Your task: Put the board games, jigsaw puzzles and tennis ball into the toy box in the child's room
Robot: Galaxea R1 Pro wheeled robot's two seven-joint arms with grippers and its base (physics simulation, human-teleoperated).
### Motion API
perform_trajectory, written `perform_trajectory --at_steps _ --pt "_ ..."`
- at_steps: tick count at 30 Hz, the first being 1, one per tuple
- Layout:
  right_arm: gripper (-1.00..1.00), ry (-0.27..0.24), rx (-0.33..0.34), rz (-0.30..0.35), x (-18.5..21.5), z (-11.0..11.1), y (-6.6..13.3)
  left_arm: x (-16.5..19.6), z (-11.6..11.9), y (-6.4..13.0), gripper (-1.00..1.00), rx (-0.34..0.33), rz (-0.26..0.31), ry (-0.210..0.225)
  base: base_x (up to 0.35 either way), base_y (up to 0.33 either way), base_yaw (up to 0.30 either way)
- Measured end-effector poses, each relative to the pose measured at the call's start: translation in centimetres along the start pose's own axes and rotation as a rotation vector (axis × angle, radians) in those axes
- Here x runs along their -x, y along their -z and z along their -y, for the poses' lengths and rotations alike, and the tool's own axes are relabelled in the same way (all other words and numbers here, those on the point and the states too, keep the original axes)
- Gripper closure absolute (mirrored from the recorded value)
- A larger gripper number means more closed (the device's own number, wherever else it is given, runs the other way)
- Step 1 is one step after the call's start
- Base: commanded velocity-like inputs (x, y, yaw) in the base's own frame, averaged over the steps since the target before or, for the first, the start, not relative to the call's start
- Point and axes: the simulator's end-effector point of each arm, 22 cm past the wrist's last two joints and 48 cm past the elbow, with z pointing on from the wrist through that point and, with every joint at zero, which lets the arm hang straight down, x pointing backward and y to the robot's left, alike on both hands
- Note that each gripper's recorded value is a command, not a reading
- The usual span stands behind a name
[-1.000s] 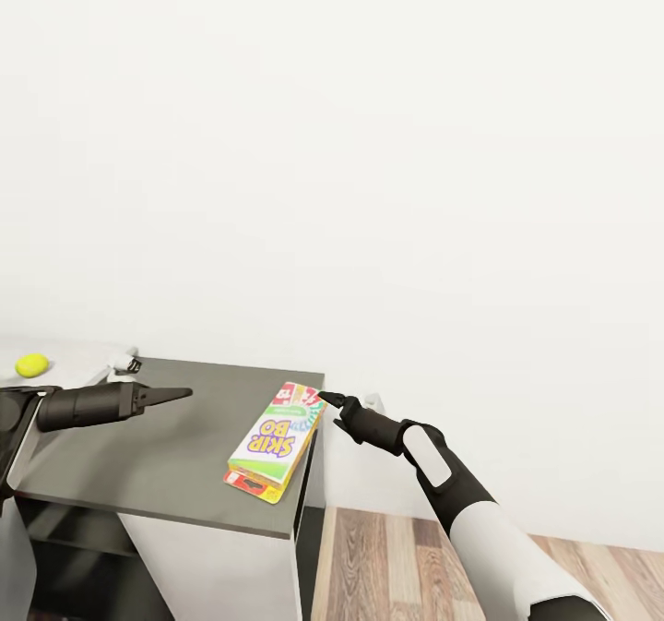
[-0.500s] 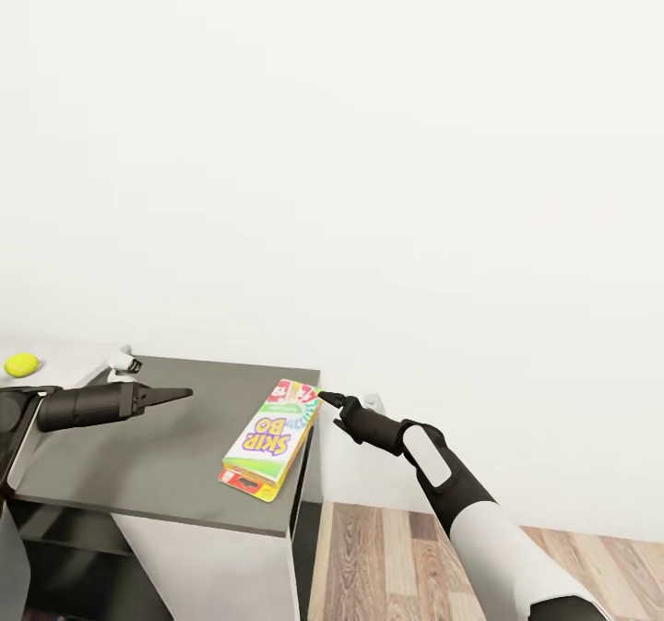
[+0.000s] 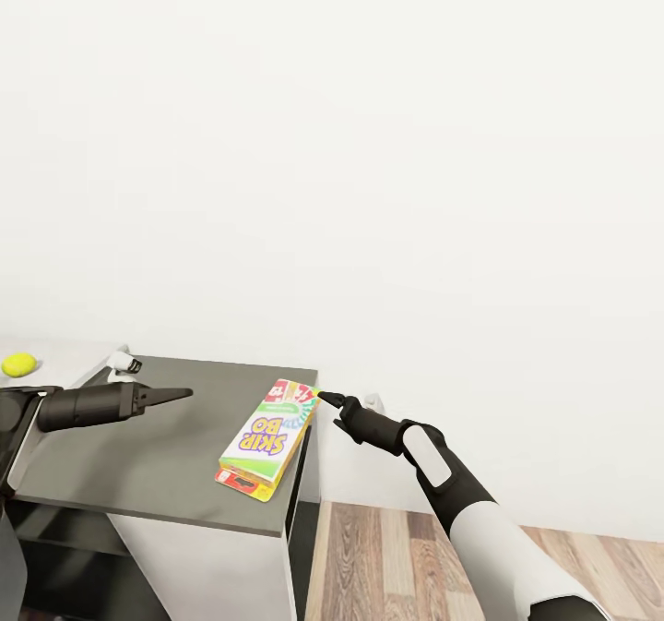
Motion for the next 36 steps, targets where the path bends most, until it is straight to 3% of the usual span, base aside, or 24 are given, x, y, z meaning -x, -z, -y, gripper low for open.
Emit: perform_trajectory --at_steps 36 --pt "-1.0 -0.007 -0.005 -0.003 -0.19 0.27 -0.03 -0.05 -0.03 -0.06 -1.0 -0.002 0.001 0.004 0.042 0.0 0.0"
